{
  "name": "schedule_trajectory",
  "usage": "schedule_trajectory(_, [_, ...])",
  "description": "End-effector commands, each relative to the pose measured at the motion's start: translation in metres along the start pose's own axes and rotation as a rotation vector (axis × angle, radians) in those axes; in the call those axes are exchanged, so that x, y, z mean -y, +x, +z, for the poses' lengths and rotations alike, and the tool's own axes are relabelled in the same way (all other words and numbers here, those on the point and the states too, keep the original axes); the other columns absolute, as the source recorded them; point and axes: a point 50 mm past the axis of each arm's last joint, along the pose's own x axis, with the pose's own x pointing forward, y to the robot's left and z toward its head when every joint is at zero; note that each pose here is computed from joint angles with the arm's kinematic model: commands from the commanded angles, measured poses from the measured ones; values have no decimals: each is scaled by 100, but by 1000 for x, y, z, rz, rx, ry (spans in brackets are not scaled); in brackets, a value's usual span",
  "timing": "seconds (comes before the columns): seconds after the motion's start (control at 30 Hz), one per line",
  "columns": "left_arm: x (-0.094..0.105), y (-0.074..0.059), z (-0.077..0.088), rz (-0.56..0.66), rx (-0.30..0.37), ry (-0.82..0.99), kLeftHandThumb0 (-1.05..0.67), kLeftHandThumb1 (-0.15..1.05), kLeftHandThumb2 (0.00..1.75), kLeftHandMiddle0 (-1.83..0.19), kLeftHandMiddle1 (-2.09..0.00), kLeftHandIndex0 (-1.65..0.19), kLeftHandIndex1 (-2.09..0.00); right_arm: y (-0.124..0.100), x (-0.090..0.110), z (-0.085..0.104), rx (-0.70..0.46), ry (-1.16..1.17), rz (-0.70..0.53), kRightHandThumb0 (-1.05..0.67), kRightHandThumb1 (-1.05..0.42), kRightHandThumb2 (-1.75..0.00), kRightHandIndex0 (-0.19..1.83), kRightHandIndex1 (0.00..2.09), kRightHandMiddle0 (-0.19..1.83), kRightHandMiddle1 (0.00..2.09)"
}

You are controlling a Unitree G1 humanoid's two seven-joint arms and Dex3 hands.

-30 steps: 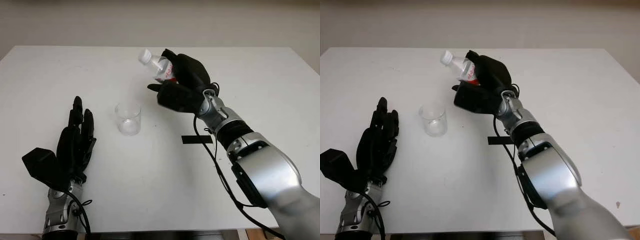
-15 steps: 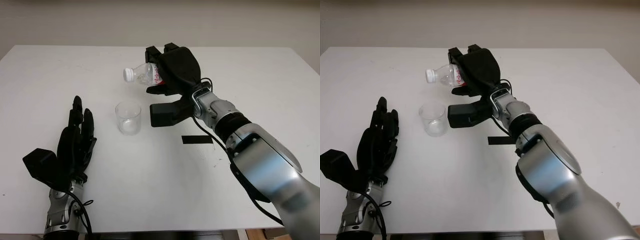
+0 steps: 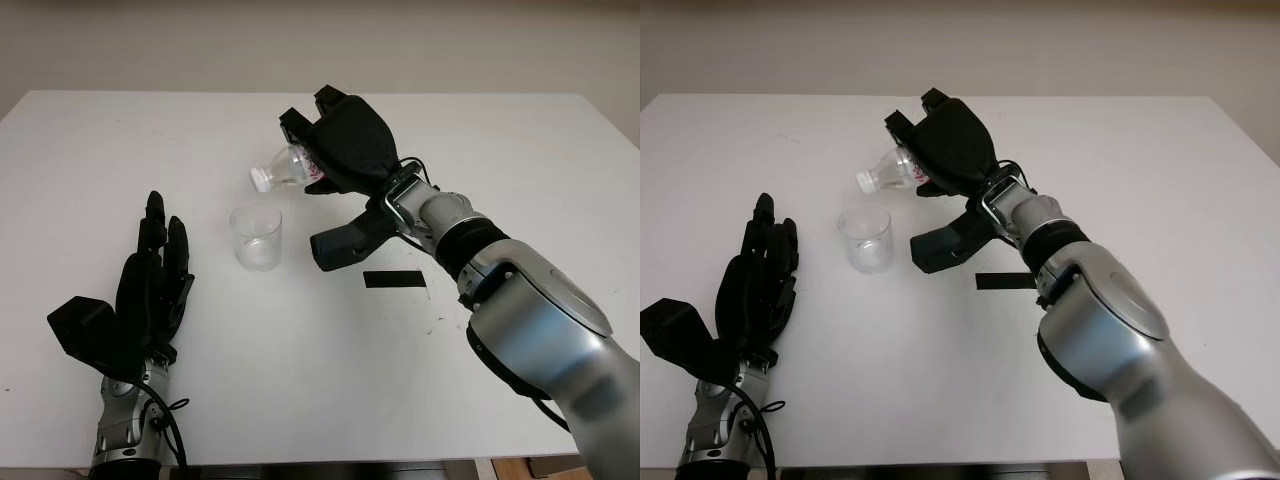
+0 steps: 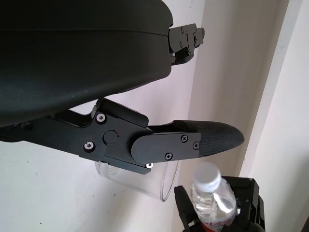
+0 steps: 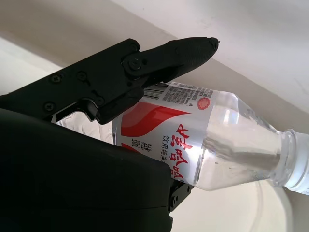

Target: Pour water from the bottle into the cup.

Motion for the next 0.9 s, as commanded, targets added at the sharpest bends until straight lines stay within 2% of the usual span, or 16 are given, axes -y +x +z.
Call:
schedule_trajectory(0.0, [0, -7, -14, 16, -60, -22, -75, 105, 46, 16, -5, 15, -5, 8, 13, -12, 2, -59, -50, -53, -105, -24, 117, 209, 34, 172])
schedule_trajectory(0.13, [0, -8, -15, 14, -60, -26, -75, 105, 46, 16, -5, 15, -5, 9, 14, -11, 45, -122, -63, -52, -105, -16, 115, 209, 33, 147])
schedule_trajectory(0.27, [1, -9, -16, 18, -63, -33, -74, 105, 46, 17, -5, 16, -5, 10, 15, -10, 86, -182, -61, -51, -105, -16, 117, 209, 32, 168])
schedule_trajectory(0.47, [1, -9, -17, 23, -64, -27, -75, 105, 45, 15, -6, 15, -6, 10, 16, -9, 109, -194, -89, -49, -104, -7, 119, 209, 31, 156])
schedule_trajectory(0.6, [2, -9, -17, 22, -67, -29, -74, 105, 46, 16, -5, 16, -5, 10, 18, -8, 143, -231, -111, -49, -105, -13, 119, 209, 28, 161])
schedule_trajectory(0.7, [2, -9, -18, 21, -70, -31, -74, 105, 47, 16, -5, 16, -5, 11, 20, -6, 183, -271, -136, -50, -105, -11, 116, 209, 26, 147])
schedule_trajectory(0.87, [3, -9, -19, 14, -70, -37, -74, 105, 47, 17, -5, 16, -5, 12, 22, -4, 204, -284, -162, -51, -105, -17, 114, 209, 24, 147])
